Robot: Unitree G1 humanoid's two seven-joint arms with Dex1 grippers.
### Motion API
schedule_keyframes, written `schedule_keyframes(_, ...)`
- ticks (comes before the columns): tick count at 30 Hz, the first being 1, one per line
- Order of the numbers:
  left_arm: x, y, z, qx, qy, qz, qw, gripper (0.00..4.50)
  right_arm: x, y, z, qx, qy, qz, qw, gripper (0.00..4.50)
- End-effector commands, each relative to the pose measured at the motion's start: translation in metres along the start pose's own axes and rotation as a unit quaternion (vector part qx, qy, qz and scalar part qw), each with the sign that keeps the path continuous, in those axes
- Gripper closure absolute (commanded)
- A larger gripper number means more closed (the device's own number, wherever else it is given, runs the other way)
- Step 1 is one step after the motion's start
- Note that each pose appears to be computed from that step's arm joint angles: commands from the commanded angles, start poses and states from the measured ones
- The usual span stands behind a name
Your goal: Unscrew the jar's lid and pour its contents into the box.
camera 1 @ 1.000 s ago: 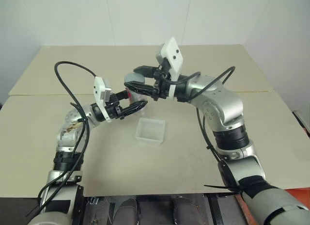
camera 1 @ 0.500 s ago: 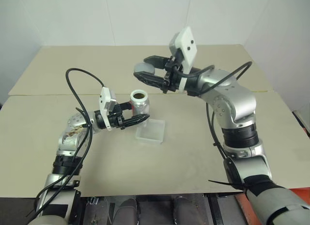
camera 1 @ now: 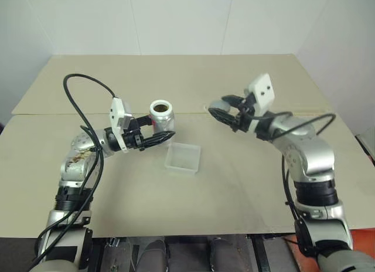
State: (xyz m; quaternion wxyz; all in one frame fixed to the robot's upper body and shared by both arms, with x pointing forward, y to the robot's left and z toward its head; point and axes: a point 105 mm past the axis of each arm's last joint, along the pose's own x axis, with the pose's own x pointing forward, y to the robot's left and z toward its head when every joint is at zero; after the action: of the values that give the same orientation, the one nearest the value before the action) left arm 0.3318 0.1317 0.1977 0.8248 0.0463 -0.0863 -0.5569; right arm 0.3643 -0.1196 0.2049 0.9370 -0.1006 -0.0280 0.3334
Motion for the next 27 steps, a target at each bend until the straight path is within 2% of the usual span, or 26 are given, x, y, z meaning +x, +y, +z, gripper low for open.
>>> schedule_keyframes(1, -0.001, -0.001, 0.018, 0.027, -0.017, -0.004, 0.999, 1.60, -0.009, -0.008, -0.004, -0.027, -0.015, -0.054, 0.998, 1.77)
schedule_keyframes(4, -0.002, -0.001, 0.017, 0.026, -0.015, -0.003, 1.000, 1.60, -0.014, -0.017, -0.040, -0.019, 0.021, -0.113, 0.993, 1.77)
schedule_keyframes(7, -0.003, 0.000, 0.017, 0.025, -0.015, 0.000, 1.000, 1.60, -0.017, -0.025, -0.059, -0.007, 0.035, -0.153, 0.988, 1.77)
schedule_keyframes(21, -0.006, -0.001, 0.015, 0.020, -0.011, 0.009, 1.000, 1.60, -0.020, -0.027, -0.117, 0.011, 0.088, -0.200, 0.976, 1.77)
schedule_keyframes(23, -0.007, -0.001, 0.015, 0.020, -0.010, 0.010, 1.000, 1.60, -0.020, -0.026, -0.117, 0.018, 0.088, -0.196, 0.976, 1.05)
schedule_keyframes(27, -0.007, -0.001, 0.015, 0.021, -0.007, 0.012, 1.000, 1.60, -0.022, -0.025, -0.113, 0.015, 0.086, -0.187, 0.978, 0.02)
